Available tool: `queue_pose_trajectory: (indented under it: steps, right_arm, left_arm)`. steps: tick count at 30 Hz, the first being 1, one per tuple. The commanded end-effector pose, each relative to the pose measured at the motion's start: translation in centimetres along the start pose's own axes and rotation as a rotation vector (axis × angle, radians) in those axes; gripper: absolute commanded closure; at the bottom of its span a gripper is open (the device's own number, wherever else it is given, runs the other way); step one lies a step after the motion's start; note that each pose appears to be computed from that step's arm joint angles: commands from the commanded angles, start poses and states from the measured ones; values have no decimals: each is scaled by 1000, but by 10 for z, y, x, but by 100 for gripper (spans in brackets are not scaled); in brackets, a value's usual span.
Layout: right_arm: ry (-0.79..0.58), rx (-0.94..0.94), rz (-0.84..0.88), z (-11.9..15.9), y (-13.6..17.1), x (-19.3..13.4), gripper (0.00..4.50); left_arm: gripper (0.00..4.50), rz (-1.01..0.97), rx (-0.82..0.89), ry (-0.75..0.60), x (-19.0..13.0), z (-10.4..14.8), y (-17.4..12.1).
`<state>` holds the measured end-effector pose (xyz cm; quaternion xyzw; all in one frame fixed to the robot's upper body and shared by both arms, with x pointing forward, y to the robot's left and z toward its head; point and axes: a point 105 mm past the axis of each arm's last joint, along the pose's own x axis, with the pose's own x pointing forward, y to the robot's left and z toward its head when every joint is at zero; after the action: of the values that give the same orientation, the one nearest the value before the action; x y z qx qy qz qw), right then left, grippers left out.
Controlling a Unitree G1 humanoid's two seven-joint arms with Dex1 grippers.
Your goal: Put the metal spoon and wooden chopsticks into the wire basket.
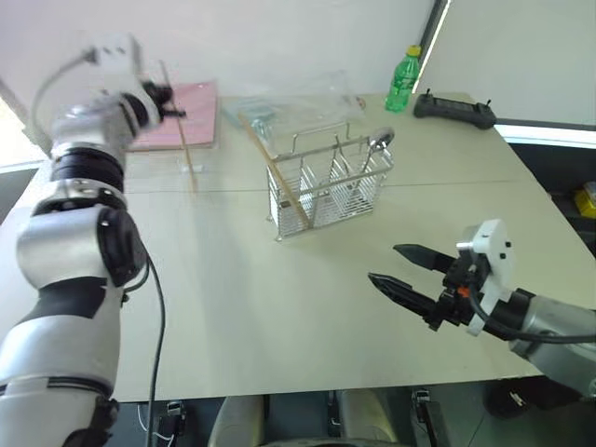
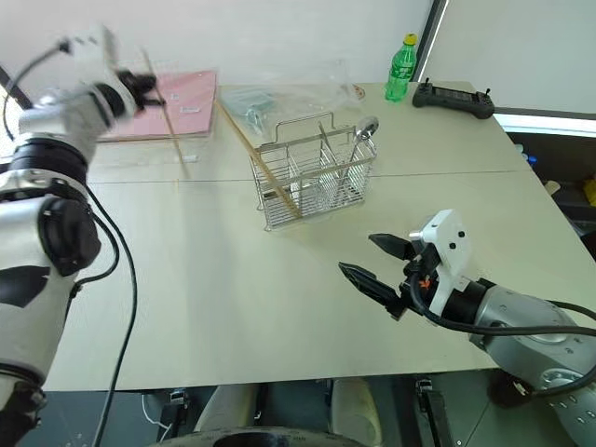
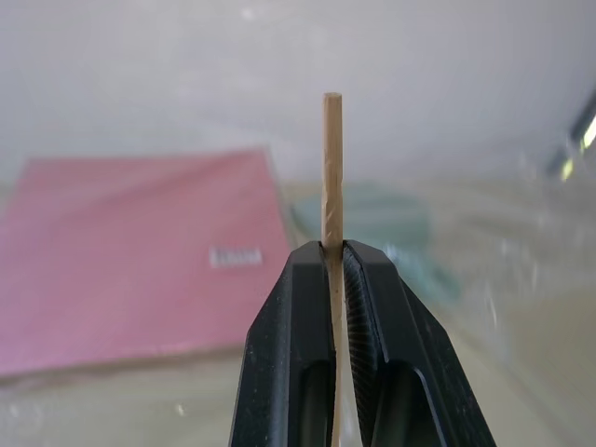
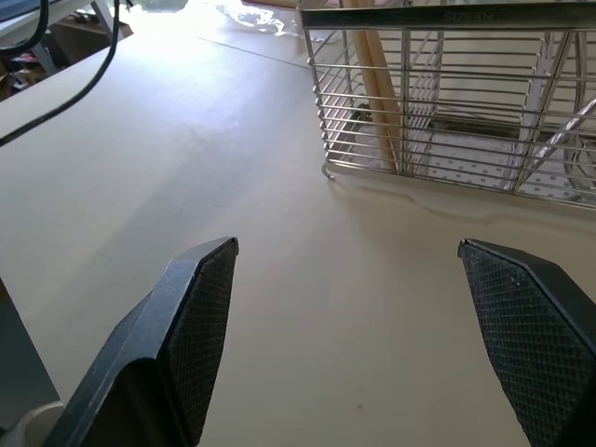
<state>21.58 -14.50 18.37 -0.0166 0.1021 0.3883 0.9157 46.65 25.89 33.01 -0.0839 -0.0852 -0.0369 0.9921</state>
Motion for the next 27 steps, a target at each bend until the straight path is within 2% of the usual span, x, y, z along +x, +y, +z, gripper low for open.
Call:
queue_pose_trajectory:
  steps: [1, 3, 5, 8, 10, 14, 17, 27]
  right_arm:
    - [-19, -21, 1, 9, -1, -4, 60]
    - [-8, -19, 0, 8, -1, -4, 60]
    - [0, -21, 3, 8, -1, -5, 60]
    - [6, -23, 0, 9, -1, -6, 60]
    - [12, -26, -6, 9, -2, -7, 60]
    - [8, -25, -19, 10, -2, -8, 60]
    - [1, -22, -32, 10, -2, -10, 60]
    - [-6, -7, -55, 9, -1, -12, 60]
  left_arm:
    - [421, -105, -126, -342, -11, 93, -22]
    - [421, -263, -169, -438, -20, 125, -55]
    - [421, -451, -214, -488, -33, 146, -92]
    - [421, -691, -235, -490, -57, 154, -138]
    - [421, -809, -208, -458, -71, 145, -164]
    - [421, -915, -110, -359, -84, 105, -196]
    - [421, -925, -34, -300, -85, 76, -204]
    - [421, -963, -3, -144, -90, 17, -216]
